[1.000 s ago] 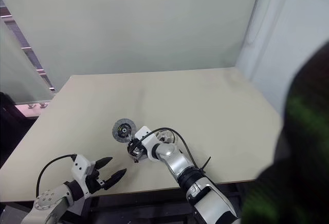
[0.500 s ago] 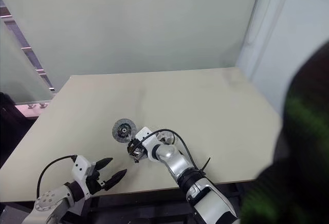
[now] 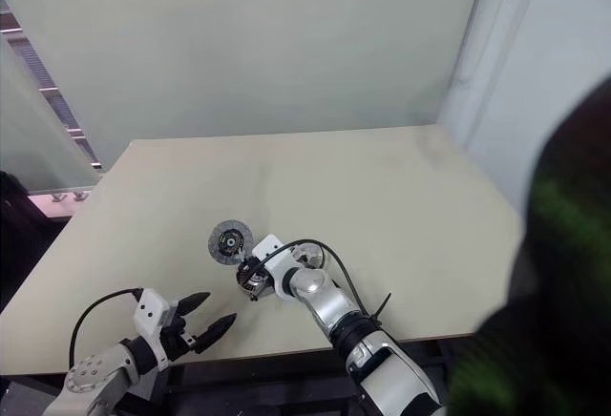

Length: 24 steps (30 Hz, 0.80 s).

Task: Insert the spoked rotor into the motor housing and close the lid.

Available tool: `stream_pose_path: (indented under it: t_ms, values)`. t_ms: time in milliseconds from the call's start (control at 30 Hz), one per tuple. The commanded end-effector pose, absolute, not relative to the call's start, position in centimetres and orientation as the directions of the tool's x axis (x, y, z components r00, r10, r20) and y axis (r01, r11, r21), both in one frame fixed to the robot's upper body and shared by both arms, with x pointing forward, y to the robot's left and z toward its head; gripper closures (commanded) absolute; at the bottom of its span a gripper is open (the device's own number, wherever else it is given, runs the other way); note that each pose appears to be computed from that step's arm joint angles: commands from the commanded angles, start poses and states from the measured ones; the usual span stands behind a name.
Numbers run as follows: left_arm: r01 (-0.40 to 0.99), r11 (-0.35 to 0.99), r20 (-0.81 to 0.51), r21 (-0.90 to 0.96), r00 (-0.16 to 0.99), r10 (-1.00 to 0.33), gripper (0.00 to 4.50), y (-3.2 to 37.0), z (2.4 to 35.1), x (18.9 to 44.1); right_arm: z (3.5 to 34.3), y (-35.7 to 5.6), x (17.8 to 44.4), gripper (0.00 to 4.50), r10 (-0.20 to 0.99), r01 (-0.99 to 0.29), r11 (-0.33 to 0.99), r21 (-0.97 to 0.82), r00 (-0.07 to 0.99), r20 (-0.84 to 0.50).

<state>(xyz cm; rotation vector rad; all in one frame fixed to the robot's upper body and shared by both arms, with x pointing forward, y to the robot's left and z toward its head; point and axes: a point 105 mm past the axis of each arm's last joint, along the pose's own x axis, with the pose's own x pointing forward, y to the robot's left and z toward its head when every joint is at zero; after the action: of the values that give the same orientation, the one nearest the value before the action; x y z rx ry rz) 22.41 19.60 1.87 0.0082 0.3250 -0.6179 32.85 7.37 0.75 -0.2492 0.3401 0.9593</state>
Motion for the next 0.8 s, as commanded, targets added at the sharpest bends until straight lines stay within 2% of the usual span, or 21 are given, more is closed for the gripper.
stream_pose_path:
  t_ms: [33,267,300,400,600,733,800]
  values:
    - [0.598,0.800,-0.254,-0.046,0.768,-0.589,0.00,19.1,3.4,22.9,4.1,11.8,30.8,4.46,0.852,-0.878,0.477,0.020,0.457,-0.256]
    - [0.603,0.796,-0.228,-0.058,0.768,-0.598,0.00,19.0,3.8,24.0,7.6,10.0,31.5,4.46,0.873,-0.876,0.477,0.065,0.464,-0.148]
    - [0.605,0.794,-0.224,-0.059,0.767,-0.601,0.00,19.0,3.9,24.2,8.0,9.4,31.7,4.29,0.869,-0.874,0.483,0.056,0.471,-0.149]
    - [0.615,0.787,-0.217,-0.061,0.761,-0.611,0.00,18.7,3.9,24.7,8.7,7.6,32.1,3.53,0.852,-0.861,0.508,0.039,0.495,-0.169]
    - [0.633,0.772,-0.208,-0.062,0.748,-0.630,0.00,18.4,4.0,25.4,9.9,2.6,33.7,1.38,0.759,-0.766,0.643,0.032,0.630,-0.164]
    - [0.643,0.763,-0.205,-0.063,0.740,-0.641,0.00,18.2,4.1,25.8,9.4,-1.2,34.7,0.02,0.666,-0.672,0.739,0.048,0.719,-0.197]
    - [0.648,0.759,-0.203,-0.064,0.737,-0.645,0.00,18.1,4.1,25.9,9.1,-2.7,34.9,0.02,0.631,-0.632,0.772,0.067,0.748,-0.208]
